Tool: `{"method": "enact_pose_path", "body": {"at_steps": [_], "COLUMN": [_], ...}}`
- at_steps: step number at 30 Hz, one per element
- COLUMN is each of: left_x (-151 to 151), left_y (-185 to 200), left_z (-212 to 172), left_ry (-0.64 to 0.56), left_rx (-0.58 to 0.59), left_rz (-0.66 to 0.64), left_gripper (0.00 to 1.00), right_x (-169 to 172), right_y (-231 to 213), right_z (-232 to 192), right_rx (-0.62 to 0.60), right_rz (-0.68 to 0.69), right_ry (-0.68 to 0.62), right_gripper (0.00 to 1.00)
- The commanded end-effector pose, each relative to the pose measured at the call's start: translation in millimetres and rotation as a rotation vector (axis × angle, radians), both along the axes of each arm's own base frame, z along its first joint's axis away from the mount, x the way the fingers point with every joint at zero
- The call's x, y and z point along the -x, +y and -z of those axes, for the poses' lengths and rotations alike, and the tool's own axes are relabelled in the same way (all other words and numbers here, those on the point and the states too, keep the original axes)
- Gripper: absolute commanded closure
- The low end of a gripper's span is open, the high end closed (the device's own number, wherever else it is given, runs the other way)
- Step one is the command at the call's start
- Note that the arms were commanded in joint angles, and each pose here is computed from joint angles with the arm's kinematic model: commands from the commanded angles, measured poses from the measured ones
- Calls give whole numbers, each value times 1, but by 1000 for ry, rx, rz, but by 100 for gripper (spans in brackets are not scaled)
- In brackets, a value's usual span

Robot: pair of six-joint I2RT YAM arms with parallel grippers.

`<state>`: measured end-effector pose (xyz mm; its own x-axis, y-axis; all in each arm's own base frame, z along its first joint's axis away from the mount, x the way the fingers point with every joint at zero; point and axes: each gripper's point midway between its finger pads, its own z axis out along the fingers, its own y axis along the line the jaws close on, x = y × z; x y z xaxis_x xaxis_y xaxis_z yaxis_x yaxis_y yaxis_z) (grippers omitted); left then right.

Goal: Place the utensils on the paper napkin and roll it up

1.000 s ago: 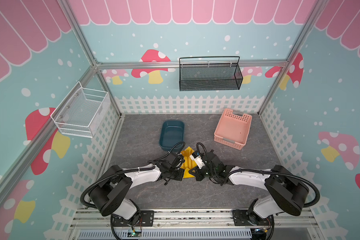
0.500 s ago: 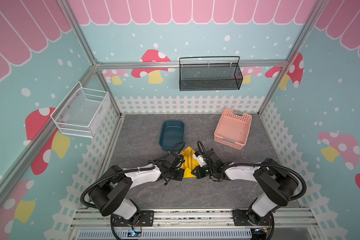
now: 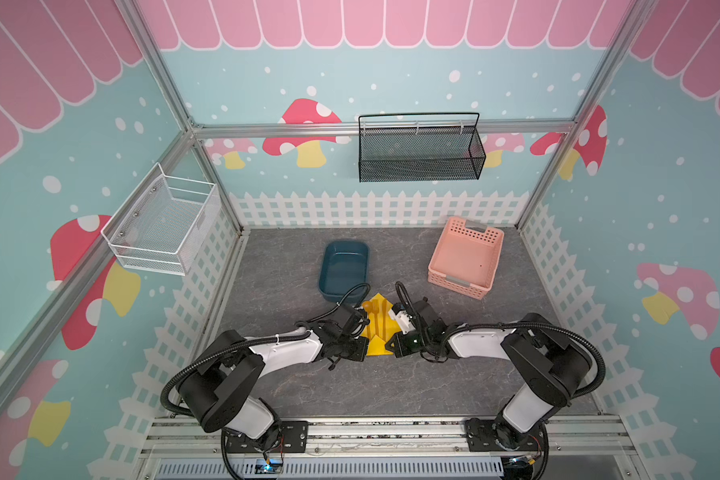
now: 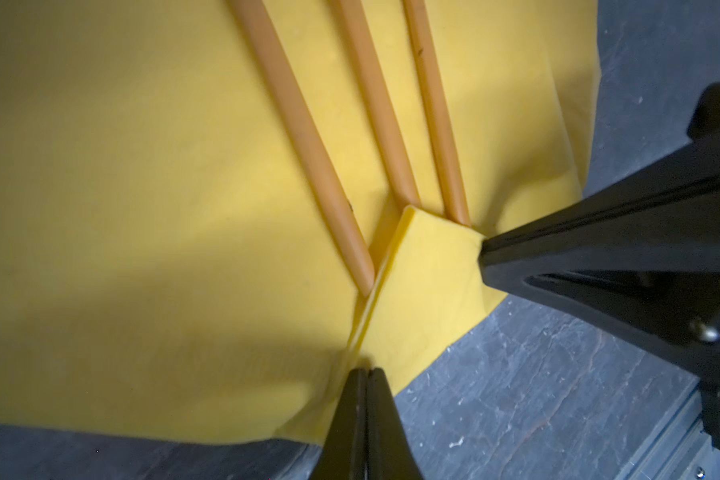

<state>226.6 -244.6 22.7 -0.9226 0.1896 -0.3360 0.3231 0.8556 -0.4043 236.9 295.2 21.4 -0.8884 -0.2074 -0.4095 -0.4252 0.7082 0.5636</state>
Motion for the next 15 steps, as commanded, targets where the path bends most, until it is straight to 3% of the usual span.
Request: {"method": "enact_pose_path", "body": {"at_steps": [1, 15], "left_x": [-6, -5], "left_y": [-4, -5], "left_z": [-3, -2], "left_ry": [2, 14], "left_rx": [23, 26], "left_rz": [-16, -10], "left_gripper": [94, 94], "right_x": [4, 8], "right_y": [-9, -10], "right_z": [5, -4], "right_rx": [39, 24], "right_rz": [22, 20], "right_ry": [37, 42], "right_gripper": [95, 92]}}
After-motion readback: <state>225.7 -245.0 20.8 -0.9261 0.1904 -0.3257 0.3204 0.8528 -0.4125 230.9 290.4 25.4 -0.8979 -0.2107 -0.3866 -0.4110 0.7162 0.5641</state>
